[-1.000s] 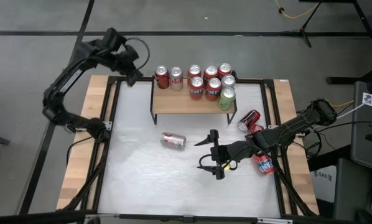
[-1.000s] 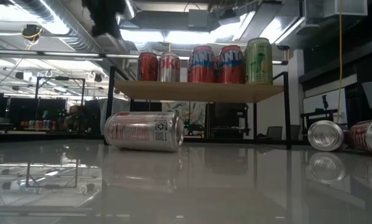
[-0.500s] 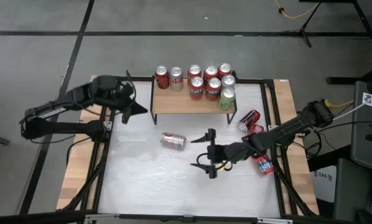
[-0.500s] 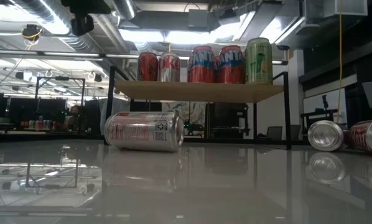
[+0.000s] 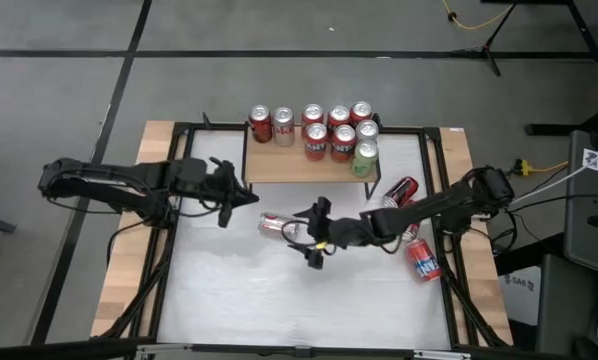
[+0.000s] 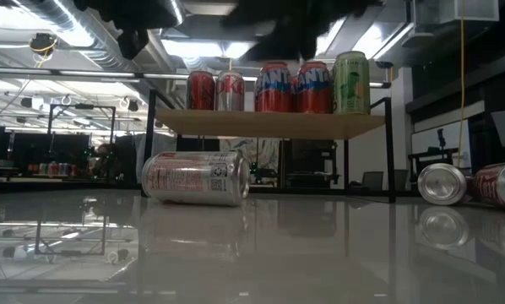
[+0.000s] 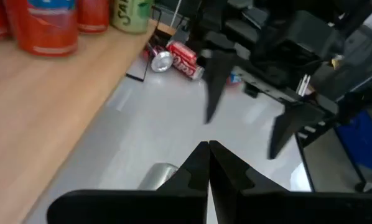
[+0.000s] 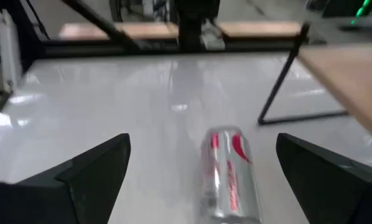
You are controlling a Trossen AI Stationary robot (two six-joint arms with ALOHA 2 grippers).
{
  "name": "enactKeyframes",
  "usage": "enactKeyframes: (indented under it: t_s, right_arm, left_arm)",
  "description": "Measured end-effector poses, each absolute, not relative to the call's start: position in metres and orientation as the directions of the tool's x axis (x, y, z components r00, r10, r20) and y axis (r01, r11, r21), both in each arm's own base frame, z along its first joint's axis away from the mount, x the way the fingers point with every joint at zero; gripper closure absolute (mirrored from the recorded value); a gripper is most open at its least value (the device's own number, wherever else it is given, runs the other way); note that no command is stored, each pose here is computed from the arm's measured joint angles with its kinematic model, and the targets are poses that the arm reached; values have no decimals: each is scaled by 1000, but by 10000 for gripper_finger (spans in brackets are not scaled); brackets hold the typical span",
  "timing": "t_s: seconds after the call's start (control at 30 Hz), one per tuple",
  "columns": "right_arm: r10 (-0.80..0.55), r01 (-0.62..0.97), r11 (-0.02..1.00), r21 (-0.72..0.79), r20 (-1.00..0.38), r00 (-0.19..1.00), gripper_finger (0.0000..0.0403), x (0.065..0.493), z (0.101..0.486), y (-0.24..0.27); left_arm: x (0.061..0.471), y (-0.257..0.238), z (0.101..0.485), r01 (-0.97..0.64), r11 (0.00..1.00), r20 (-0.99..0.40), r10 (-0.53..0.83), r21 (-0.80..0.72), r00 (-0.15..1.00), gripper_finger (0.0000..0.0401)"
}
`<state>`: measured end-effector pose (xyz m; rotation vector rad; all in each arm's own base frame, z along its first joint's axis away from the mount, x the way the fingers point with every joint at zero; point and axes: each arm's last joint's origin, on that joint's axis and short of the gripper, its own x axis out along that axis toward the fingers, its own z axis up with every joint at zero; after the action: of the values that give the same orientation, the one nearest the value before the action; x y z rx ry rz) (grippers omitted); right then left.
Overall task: Place canned beverage on shelf
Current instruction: Put the red white soda can on the shelf aligned with the other red white soda can
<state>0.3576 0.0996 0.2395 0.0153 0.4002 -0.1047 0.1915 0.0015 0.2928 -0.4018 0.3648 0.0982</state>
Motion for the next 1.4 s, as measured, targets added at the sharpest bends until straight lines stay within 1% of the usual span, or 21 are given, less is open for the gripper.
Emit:
enactKeyframes:
  t_s: [0.07, 0.3, 0.63, 0.93, 1.4]
  right_arm:
    - [-92, 101, 995, 0, -406, 909, 11, 364, 230, 94]
    - [-134, 132, 991, -37, -467, 874, 11, 376, 200, 89]
    - [-321, 274, 947, -167, -504, 802, 11, 383, 161, 86]
    - [-452, 446, 886, -128, -457, 767, 11, 383, 160, 83]
    - [-458, 446, 883, -144, -470, 754, 11, 382, 156, 83]
  left_arm:
    - [196, -3, 289, -158, 920, -386, 8, -358, 922, 401]
    - [205, -16, 279, -120, 929, -434, -47, -349, 900, 401]
    - [211, -22, 271, -109, 934, -472, -70, -341, 879, 401]
    - [211, -22, 271, -124, 934, -472, -52, -334, 880, 401]
    - [212, -22, 271, -125, 935, -475, -51, -331, 878, 401]
